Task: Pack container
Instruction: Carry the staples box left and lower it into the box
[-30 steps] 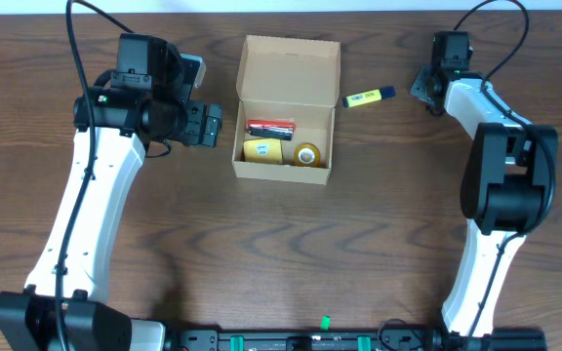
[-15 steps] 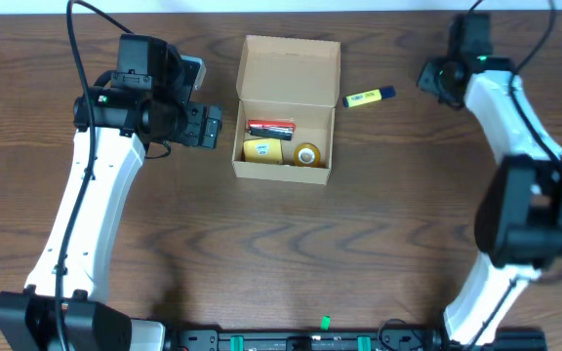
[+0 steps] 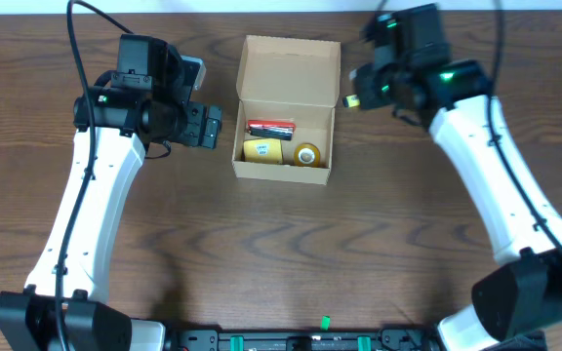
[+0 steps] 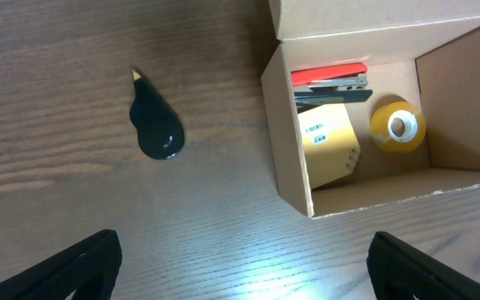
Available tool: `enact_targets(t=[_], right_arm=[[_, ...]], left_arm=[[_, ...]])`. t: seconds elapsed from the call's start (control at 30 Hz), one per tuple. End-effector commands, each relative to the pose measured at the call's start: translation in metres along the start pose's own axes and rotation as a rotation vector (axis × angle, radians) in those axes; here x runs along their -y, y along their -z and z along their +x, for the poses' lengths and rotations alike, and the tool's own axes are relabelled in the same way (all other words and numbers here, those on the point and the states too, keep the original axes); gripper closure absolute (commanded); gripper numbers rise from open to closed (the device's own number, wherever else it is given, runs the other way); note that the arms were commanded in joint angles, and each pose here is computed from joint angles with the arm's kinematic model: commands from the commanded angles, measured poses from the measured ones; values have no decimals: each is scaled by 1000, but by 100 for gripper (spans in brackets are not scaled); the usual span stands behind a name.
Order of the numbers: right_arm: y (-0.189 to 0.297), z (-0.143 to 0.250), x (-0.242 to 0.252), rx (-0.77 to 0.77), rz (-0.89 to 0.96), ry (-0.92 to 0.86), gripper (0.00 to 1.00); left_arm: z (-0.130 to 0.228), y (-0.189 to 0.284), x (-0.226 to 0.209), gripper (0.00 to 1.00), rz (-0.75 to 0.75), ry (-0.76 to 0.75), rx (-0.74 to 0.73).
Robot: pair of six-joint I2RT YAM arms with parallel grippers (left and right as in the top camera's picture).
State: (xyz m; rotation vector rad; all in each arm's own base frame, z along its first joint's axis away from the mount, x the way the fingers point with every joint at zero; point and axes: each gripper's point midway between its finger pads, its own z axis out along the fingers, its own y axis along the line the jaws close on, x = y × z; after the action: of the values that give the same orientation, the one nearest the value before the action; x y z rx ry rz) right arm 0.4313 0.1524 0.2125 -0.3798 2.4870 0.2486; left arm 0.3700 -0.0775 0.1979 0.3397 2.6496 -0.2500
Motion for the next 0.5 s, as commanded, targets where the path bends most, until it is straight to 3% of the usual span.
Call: enact_targets(t=[0.0, 0.17, 0.47], right_arm=[[0, 4, -35, -9, -54, 220, 77], [-11, 16, -67, -44, -102, 405, 83], [-51, 37, -73, -128, -129, 577, 86]], left_arm=[[-2, -1, -2, 5, -5, 3, -1], [-2, -1, -2, 5, -4, 3, -1], [-2, -1, -2, 5, -4, 3, -2]])
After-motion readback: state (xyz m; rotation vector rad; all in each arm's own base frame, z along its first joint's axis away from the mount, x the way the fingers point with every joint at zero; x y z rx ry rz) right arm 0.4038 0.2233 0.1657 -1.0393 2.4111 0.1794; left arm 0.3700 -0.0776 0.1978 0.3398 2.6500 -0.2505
